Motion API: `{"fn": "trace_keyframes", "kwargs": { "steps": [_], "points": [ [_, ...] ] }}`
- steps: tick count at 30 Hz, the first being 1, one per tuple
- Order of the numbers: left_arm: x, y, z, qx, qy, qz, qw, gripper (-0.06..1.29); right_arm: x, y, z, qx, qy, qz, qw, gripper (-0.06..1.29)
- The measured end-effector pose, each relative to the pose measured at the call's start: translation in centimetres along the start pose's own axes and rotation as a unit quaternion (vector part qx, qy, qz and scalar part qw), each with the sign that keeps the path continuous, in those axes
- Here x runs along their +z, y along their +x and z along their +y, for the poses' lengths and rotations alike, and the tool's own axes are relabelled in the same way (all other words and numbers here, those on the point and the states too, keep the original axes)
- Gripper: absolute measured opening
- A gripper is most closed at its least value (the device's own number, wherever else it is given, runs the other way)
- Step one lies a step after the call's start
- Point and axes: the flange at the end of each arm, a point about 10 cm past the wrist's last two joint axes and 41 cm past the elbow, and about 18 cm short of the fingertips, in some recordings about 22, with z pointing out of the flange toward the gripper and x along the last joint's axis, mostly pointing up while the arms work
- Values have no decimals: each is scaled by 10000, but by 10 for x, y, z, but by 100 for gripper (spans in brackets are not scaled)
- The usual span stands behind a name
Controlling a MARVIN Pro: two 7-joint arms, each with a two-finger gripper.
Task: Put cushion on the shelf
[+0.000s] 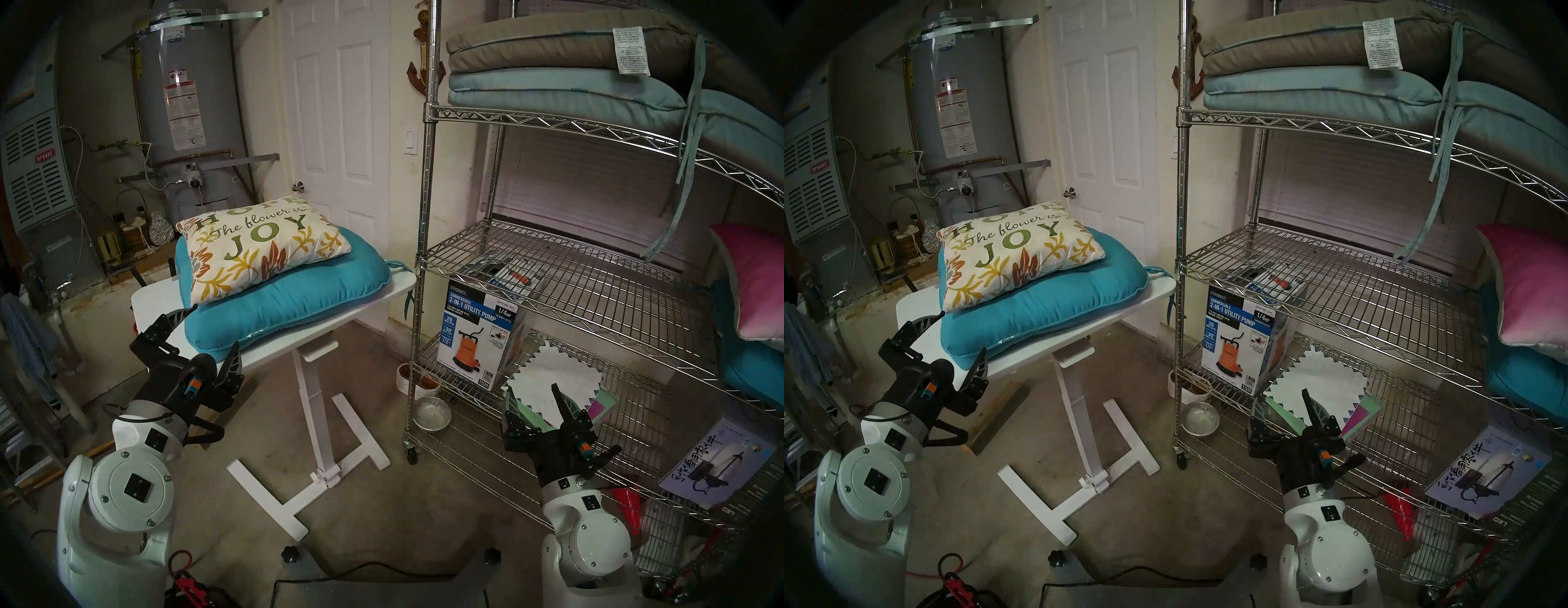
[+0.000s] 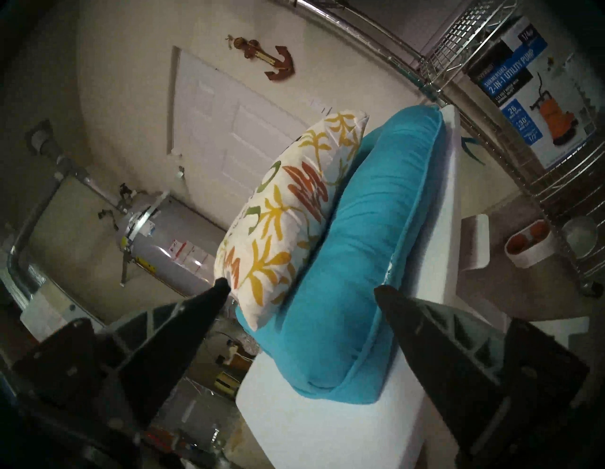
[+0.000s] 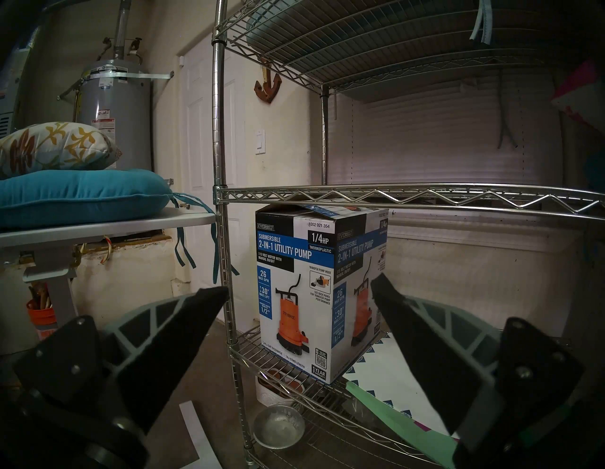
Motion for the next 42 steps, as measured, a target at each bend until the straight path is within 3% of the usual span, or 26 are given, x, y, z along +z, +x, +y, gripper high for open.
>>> {"fn": "trace_keyframes", "kwargs": {
  "steps": [6,11,20,24,32,42],
  "points": [
    [9,2,-2,469,43,66,9989,127,0,0,0,0,0,0,10000,124],
    [22,-9,-5,854,110,-11,9963,127,0,0,0,0,0,-1,10000,124],
    [46,-13,-30,1359,375,43,9900,127,0,0,0,-1,0,-3,10000,124],
    [56,-10,-33,1496,333,134,9881,127,0,0,0,-1,0,-3,10000,124],
    [79,3,-20,1605,62,371,9863,127,0,0,0,-1,0,-3,10000,124],
    [102,11,-17,1730,48,453,9839,127,0,0,0,-1,0,-4,10000,124]
  ]
}}
